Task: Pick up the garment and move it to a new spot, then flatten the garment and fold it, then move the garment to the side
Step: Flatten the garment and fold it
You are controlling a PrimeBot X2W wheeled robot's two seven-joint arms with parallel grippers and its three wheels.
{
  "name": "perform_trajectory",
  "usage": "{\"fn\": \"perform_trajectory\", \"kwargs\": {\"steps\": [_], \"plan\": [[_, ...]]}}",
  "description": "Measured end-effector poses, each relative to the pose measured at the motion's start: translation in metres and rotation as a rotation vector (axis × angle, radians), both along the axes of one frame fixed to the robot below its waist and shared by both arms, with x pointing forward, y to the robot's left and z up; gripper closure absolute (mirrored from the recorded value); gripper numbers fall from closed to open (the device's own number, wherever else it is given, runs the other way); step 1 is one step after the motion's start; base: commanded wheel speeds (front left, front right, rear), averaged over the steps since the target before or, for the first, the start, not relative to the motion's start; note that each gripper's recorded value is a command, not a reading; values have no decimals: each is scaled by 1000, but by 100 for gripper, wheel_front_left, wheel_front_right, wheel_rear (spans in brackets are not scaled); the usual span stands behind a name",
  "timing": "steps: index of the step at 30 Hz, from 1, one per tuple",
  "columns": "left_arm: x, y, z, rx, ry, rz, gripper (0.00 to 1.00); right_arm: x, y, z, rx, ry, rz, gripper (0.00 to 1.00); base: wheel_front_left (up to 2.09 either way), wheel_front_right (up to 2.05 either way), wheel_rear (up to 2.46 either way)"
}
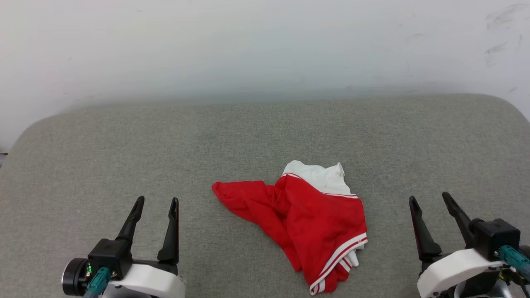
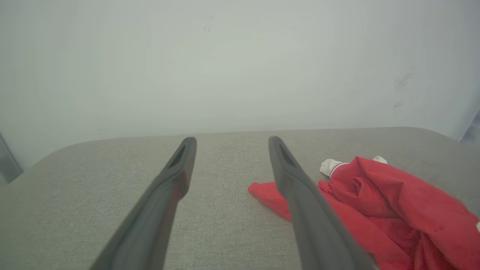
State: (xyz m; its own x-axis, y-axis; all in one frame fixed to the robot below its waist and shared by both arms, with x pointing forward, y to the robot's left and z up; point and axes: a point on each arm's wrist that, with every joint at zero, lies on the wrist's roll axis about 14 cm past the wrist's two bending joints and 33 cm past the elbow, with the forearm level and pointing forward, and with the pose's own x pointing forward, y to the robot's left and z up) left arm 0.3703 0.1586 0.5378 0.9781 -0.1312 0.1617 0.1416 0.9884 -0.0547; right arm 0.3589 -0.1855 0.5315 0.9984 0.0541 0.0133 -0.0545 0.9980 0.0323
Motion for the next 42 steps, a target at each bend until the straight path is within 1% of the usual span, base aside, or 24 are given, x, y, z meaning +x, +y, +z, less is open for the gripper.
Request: {"fn": "perform_trajectory", "kwargs": {"steps": [1,3,8,9,10,15,19,20,22,26,30,35,36,38,40,42], "plan": [[0,0,-2,-5,5,-3,0,1,-9,-11,-19,51,-25,0,0,0,0],[2,-1,-3,-8,8,-5,0,3,-14,-22,-17,104,-40,0,0,0,0],[9,0,-2,-15,2,-2,0,17,-31,-56,27,274,-88,0,0,0,0],[13,3,-2,-25,2,10,0,33,-33,-75,58,390,-94,0,0,0,0],[14,3,-2,-27,1,12,0,39,-31,-80,59,425,-90,0,0,0,0],[20,9,-5,-39,5,34,0,81,-7,-87,68,555,-20,0,0,0,0],[25,14,-10,-42,15,44,0,108,23,-95,11,677,86,0,0,0,0],[27,16,-11,-43,18,50,0,113,33,-97,6,707,117,0,0,0,0],[28,17,-14,-48,27,55,0,119,48,-104,-39,763,171,0,0,0,0],[31,24,-22,-50,47,74,0,127,73,-120,-106,857,257,0,0,0,0],[35,30,-25,-58,54,91,0,116,88,-150,-150,986,320,0,0,0,0],[35,35,-31,-56,70,105,0,107,88,-171,-180,1112,334,0,0,0,0],[35,35,-32,-57,73,105,0,105,88,-174,-178,1128,335,28,0,0,0],[35,36,-33,-59,78,110,0,104,89,-175,-173,1140,338,100,0,0,0],[35,37,-34,-59,80,113,0,106,90,-173,-171,1129,342,100,0,0,0],[35,37,-34,-58,78,111,0,110,94,-167,-167,1089,350,100,0,0,0]]}}
